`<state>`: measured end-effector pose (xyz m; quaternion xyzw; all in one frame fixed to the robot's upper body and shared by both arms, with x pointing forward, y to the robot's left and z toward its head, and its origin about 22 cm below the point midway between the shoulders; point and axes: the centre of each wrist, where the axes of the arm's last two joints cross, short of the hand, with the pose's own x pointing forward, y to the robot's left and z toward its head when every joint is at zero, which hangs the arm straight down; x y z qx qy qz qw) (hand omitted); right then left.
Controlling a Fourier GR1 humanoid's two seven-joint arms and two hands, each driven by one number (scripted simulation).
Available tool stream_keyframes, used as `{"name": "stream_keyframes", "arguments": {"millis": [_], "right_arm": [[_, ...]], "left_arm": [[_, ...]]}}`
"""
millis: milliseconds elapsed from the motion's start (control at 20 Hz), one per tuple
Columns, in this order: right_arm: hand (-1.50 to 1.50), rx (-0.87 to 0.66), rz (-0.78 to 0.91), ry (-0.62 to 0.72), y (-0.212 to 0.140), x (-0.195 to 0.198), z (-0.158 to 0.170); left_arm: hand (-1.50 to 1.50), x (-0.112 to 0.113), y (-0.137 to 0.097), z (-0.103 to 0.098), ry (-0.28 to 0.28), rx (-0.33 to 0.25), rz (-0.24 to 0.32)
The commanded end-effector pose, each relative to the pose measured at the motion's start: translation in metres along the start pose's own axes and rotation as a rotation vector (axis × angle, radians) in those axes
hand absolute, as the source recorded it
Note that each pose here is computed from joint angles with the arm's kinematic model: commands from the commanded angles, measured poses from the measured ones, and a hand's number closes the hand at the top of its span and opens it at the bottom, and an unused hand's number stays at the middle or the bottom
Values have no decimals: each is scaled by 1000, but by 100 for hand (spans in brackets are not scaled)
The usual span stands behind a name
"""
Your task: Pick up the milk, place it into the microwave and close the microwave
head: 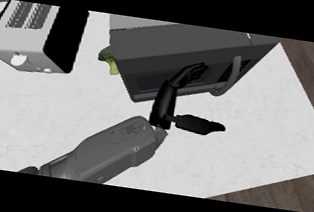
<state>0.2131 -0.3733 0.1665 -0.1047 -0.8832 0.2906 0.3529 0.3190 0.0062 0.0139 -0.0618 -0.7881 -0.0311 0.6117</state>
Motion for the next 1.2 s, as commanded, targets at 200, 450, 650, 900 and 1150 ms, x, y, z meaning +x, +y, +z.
{"name": "stream_keyframes", "arguments": {"millis": [200, 450, 650, 900, 1150], "right_arm": [[150, -104, -340, -24, 41, -25, 4], [-150, -84, -423, 27, 43, -36, 3], [-150, -72, -461, 47, 34, -43, 7], [-150, -82, -504, 49, 29, -50, 2], [-150, -80, -518, 42, 15, -55, -3]], "left_arm": [[-150, 7, 4, -18, -14, 58, 14], [-150, 8, 3, -23, -16, 62, 8], [-150, 7, 5, -25, -31, 73, 6], [-150, 4, 6, -24, -30, 77, 10], [-150, 2, 7, -23, -42, 81, 9]]}}
